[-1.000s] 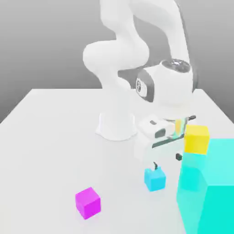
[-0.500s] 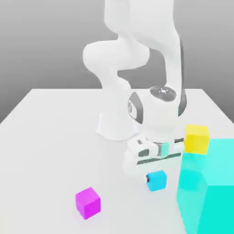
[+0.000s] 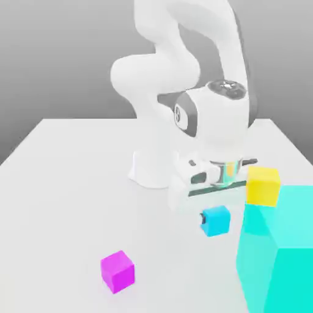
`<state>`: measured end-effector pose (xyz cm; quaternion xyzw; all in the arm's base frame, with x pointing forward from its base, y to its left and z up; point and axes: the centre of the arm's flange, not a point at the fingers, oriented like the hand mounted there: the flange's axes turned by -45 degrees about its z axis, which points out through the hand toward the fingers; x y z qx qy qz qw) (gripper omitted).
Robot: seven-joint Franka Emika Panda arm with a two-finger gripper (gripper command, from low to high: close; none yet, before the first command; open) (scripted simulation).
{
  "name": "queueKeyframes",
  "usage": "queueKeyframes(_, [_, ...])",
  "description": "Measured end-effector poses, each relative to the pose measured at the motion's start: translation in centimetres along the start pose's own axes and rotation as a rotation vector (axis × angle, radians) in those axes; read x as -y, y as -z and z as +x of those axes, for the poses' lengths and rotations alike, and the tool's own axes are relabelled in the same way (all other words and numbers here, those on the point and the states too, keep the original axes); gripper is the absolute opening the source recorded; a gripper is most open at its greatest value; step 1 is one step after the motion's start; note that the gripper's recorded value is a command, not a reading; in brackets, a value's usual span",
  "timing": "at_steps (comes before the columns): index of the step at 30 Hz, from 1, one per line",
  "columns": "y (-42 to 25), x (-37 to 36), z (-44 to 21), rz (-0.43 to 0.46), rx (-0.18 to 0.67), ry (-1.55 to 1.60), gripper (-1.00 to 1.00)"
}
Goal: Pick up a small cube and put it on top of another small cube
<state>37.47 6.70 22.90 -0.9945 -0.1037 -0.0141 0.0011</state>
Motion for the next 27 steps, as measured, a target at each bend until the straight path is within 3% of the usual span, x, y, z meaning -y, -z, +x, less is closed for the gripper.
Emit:
queueKeyframes(6, [9.0,-4.9,5.4,0.036,-0.086,-0.093,-1.0])
queueKeyframes(17, [22.6,6.2,8.3,0.04,-0.028,0.159,-1.0])
queueKeyframes(22, [18.5,10.5,7.4,0.012,0.026,0.257,-1.0])
queueKeyframes(23, [17.2,10.6,7.3,0.011,0.027,0.259,1.0])
queueKeyframes(27, [17.2,10.6,7.3,0.011,0.027,0.259,1.0])
